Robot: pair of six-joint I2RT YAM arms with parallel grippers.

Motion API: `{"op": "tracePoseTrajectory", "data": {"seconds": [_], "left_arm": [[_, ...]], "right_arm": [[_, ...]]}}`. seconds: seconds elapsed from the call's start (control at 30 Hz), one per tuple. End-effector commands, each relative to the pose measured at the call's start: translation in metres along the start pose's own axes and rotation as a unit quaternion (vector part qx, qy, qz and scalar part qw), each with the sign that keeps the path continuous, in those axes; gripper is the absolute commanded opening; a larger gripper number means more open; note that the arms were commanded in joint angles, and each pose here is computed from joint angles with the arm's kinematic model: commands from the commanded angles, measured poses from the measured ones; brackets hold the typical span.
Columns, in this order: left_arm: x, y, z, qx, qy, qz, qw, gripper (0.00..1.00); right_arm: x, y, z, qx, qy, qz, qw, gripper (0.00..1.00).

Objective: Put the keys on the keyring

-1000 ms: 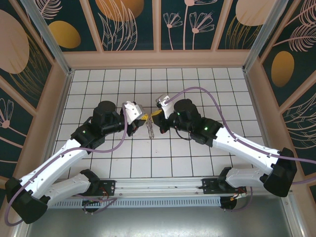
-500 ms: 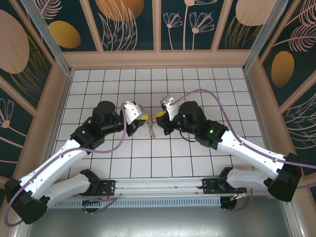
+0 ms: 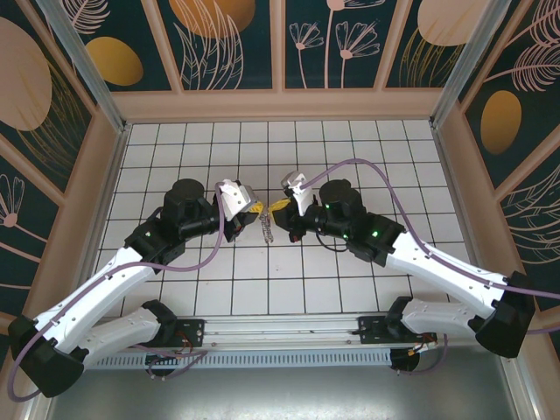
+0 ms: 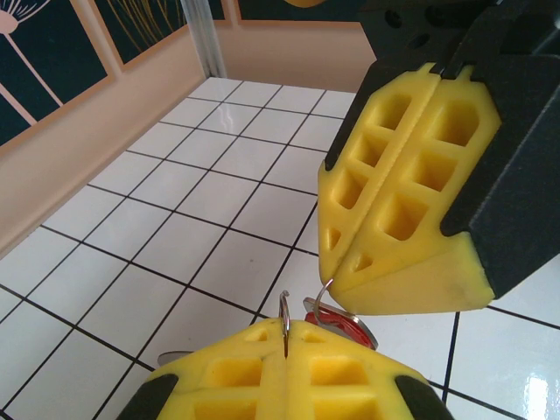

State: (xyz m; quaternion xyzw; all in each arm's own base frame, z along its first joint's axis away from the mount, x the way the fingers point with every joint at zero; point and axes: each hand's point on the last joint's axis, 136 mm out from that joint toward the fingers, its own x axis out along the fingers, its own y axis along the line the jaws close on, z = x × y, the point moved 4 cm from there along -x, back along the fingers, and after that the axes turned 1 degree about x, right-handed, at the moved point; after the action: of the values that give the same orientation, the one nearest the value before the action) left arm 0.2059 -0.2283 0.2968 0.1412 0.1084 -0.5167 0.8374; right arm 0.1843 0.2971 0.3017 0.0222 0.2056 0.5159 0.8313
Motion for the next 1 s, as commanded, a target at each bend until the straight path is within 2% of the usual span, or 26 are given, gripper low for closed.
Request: {"op": "tracePoseTrajectory", "data": {"seconds": [0.0,0.97], "left_arm": [[-0.005,-0.002,0.013,0.019,-0.029,-0.004,0.999,0.0],[-0.005,-0.003,0.011,0.019,-0.025,-0.005,0.999,0.0]], "right_arm": [[0.002,0.006,0.015,-0.015,-0.026,0.013,0.999,0.0],[-0.004,-0.005,0.033,-0.012,-0.058,-0.014,0.998,0.0]]}}
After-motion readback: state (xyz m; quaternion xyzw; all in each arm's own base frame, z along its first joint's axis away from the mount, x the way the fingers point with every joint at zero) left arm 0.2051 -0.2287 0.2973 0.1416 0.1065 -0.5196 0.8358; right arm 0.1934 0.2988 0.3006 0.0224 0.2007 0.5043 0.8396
